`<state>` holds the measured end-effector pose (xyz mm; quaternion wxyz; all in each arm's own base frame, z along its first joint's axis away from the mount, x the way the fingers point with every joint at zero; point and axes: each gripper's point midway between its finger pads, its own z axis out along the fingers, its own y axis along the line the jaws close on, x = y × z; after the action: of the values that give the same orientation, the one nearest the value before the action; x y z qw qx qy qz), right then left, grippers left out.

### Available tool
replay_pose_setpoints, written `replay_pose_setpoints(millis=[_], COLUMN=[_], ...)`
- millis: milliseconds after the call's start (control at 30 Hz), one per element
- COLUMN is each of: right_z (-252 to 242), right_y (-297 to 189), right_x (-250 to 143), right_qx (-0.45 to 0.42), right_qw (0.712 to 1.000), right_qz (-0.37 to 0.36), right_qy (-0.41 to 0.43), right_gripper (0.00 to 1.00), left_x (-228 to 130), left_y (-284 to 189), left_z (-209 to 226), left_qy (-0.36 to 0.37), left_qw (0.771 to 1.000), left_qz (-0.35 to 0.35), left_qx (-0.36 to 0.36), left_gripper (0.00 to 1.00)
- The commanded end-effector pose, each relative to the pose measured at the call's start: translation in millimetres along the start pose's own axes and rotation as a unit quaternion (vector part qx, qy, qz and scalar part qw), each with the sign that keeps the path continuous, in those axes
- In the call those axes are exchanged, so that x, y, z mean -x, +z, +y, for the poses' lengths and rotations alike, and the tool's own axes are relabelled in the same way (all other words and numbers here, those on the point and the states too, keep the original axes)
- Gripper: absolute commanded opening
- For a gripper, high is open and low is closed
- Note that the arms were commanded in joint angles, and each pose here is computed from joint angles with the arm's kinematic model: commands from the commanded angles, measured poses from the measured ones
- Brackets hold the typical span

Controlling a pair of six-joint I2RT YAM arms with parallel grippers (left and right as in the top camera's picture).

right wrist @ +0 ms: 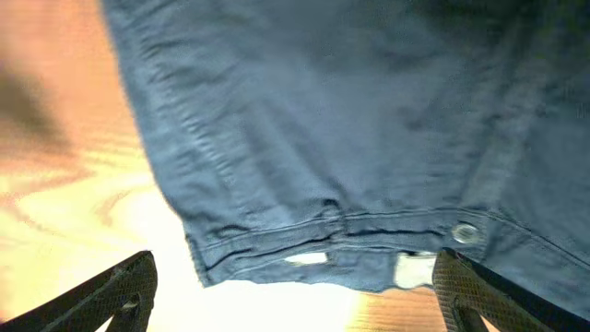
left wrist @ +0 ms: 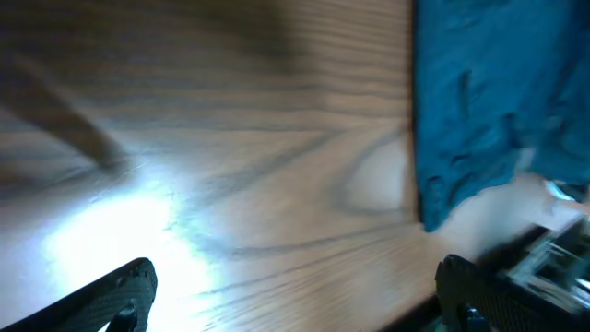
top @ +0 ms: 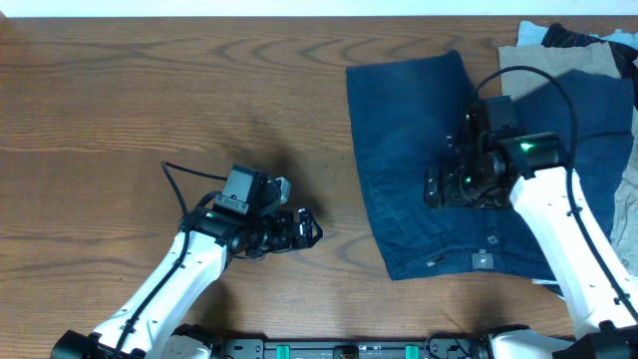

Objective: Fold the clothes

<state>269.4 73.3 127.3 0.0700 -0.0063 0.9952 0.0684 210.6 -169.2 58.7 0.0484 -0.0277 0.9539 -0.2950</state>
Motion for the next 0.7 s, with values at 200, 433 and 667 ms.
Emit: replay_pose_setpoints(millis=[200, 433, 667], right_z=[58.5, 82.4, 61.8], right_y=[49.7, 102.5, 132.0], right_x=[-41.9, -74.0, -93.3], right_qx=[0.032, 0.033, -0.061], right_qw=[0.994, 0.989, 0.988], right_qz=[0.046, 0.053, 0.067], right_qy=[-0.091, -0.137, -0.128], right_gripper=[0.93, 0.79, 0.66], left_x=[4.4, 3.2, 2.2], left_y=[-11.1, -11.4, -11.5], left_z=[58.5, 59.5, 60.0], left_qy=[-0.018, -0.019, -0.019], left_qw=[0.985, 0.985, 0.985], left_qz=[-0.035, -0.033, -0.031], left_qx=[0.166, 0.168, 0.169], left_gripper=[0.98, 0.98, 0.98])
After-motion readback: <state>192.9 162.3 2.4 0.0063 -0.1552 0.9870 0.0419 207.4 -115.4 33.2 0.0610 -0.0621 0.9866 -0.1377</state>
